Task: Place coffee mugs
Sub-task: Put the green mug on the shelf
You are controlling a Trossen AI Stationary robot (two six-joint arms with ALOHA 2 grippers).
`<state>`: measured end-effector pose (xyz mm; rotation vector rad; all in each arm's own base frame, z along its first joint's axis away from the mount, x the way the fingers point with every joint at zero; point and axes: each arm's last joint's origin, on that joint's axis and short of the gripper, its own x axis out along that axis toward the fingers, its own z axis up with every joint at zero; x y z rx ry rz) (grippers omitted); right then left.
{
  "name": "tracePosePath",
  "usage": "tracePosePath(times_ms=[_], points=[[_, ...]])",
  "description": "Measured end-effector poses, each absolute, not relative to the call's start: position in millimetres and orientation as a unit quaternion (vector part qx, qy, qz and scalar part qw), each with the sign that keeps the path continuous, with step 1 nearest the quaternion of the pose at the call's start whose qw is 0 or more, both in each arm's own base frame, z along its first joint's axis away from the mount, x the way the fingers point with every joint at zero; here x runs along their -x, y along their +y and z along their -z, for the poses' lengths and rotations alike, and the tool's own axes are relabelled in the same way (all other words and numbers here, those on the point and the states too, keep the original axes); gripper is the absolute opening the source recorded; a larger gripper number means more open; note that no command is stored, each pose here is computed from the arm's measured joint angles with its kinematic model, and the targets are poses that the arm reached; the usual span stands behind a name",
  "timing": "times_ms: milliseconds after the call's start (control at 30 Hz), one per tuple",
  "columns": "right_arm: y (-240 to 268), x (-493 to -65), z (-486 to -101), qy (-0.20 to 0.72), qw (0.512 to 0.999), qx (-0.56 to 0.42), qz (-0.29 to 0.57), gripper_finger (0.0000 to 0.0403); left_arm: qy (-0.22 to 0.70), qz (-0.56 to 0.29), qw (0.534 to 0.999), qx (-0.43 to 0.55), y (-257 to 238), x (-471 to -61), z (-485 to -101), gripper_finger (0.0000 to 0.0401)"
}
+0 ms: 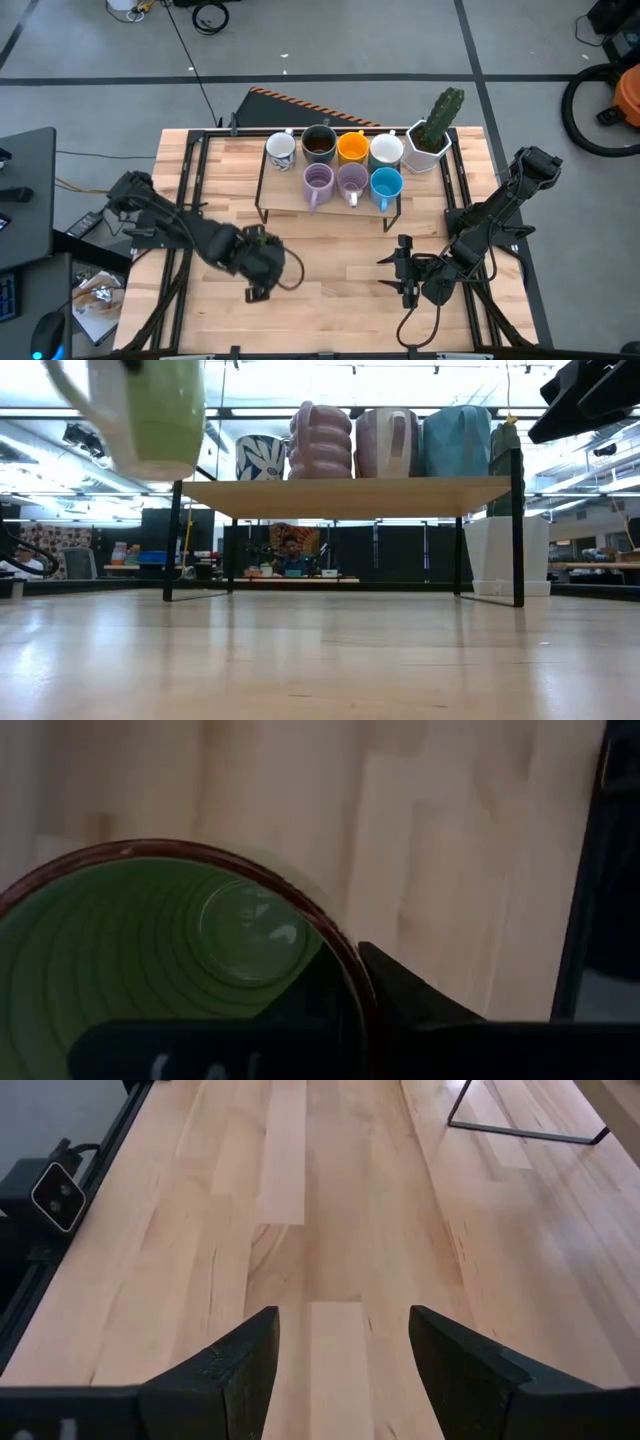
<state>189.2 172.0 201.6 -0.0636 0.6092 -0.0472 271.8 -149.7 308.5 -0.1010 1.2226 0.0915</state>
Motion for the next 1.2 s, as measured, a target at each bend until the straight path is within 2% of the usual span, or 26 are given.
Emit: tracePosePath(times_ms=[200,300,367,767,1200], points=[[170.3,-191.3,-202.0,0.298,0.954,0.028,0.028,0.023,0.559,-0.103,0.814,0.118,-99.1,-282.0,-323.4,0.0028],[169.5,-192.0,-201.9,0.298,0.954,0.027,0.029,0.023,0.571,-0.113,0.801,0.138,-77.1,-290.3,-326.1,0.0028],[169.3,-192.2,-201.9,0.299,0.953,0.027,0.029,0.023,0.558,-0.11,0.809,0.147,-66.5,-296.5,-332.5,0.0028],[165.7,-195.3,-201.9,0.299,0.953,0.027,0.037,0.023,0.547,-0.108,0.82,0.132,-37.4,-294.4,-367.2,0.0029],[158.0,-204.6,-204.3,0.292,0.955,0.028,0.045,0.023,0.572,-0.11,0.807,0.098,11.7,-307.7,-354.1,0.0029]])
